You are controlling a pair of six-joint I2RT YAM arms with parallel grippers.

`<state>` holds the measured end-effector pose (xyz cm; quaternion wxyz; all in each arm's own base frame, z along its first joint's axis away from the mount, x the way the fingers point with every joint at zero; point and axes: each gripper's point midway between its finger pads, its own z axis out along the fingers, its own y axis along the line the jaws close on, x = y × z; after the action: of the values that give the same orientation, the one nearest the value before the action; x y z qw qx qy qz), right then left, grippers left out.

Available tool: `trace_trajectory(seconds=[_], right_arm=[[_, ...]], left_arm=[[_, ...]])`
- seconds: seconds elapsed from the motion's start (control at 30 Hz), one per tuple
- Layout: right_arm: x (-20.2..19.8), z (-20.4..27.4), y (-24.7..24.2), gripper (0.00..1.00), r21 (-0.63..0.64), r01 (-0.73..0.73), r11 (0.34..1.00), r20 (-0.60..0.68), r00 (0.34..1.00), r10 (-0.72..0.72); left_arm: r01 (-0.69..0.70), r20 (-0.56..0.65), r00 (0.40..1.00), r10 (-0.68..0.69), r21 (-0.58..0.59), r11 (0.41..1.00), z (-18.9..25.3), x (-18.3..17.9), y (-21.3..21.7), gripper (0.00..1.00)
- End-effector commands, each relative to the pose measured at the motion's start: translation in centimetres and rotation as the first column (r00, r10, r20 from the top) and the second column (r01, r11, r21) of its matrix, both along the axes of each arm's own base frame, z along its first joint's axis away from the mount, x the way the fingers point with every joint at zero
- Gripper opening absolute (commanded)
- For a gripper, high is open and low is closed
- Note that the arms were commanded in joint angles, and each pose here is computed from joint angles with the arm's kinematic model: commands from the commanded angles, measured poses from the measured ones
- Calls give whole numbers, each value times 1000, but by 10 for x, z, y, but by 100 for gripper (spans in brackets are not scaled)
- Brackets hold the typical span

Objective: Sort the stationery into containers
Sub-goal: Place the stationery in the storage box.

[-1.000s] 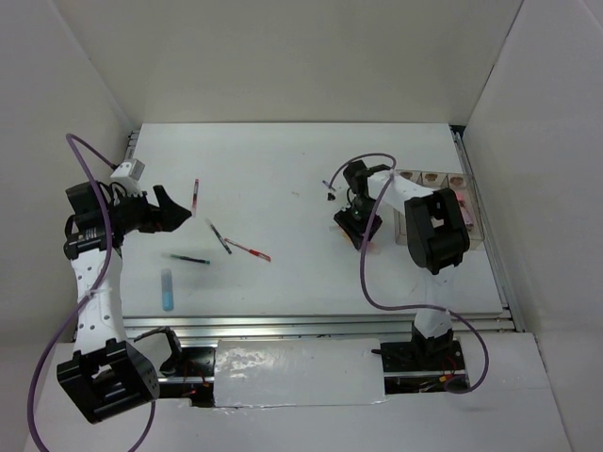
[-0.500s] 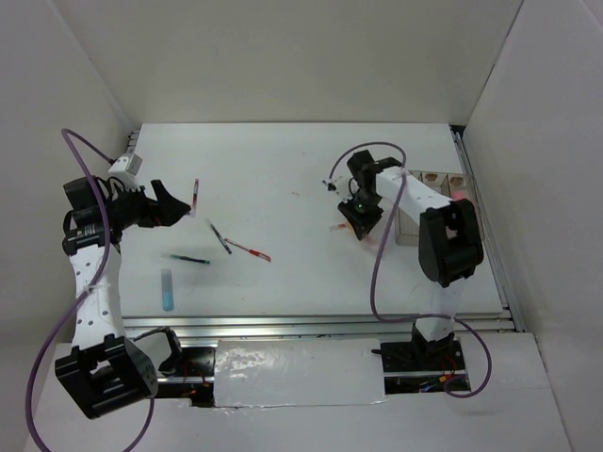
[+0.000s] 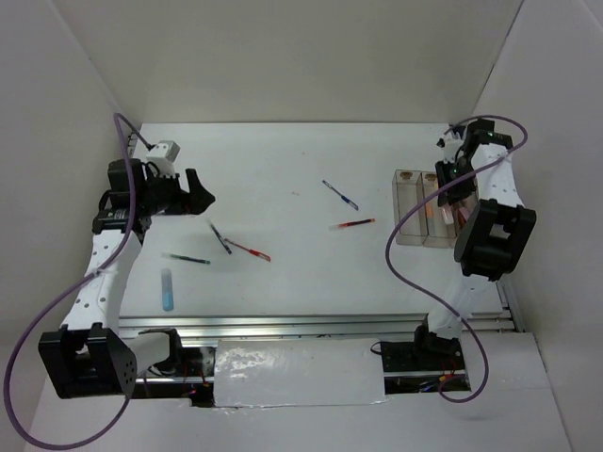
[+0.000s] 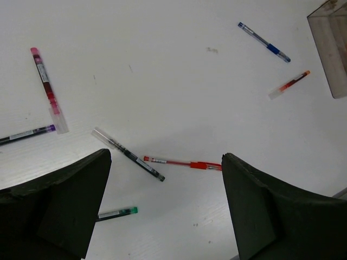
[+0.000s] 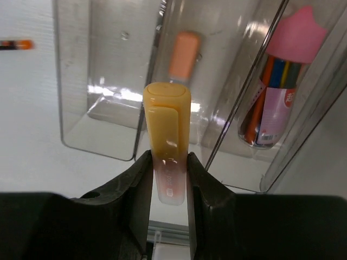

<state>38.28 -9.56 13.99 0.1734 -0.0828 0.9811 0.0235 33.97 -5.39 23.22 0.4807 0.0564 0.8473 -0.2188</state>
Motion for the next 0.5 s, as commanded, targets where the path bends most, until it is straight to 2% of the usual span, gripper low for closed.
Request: trace_trajectory(seconds=[0.0, 0.17, 0.23, 0.3, 0.33, 0.37, 0.47], right_arm=[[1, -9, -9, 4, -17, 33, 999, -40, 999, -34], [5, -36, -23, 8, -15, 116, 993, -74, 990, -116], [6, -43, -25, 13, -11, 126, 992, -85, 988, -126], [5, -50, -23, 23, -2, 134, 991, -106, 985, -133], [5, -52, -23, 31, 0, 137, 991, -113, 984, -136], [4, -55, -22, 47, 2, 143, 990, -119, 983, -141], [0, -57, -22, 60, 6, 151, 988, -126, 981, -150]], left_arm=[[-55, 67, 996, 51, 52, 997, 20, 19, 6, 95], [26, 47, 998, -30, 90, 996, 9, 25, -14, 97], [105, 34, 993, -109, 115, 988, 2, 26, -36, 97], [205, 1, 978, -207, 137, 969, -10, 25, -60, 97], [232, -6, 972, -233, 135, 963, -9, 26, -70, 96], [273, -5, 961, -276, 163, 948, -12, 27, -77, 96], [387, -31, 921, -388, 175, 905, -25, 29, -117, 93]])
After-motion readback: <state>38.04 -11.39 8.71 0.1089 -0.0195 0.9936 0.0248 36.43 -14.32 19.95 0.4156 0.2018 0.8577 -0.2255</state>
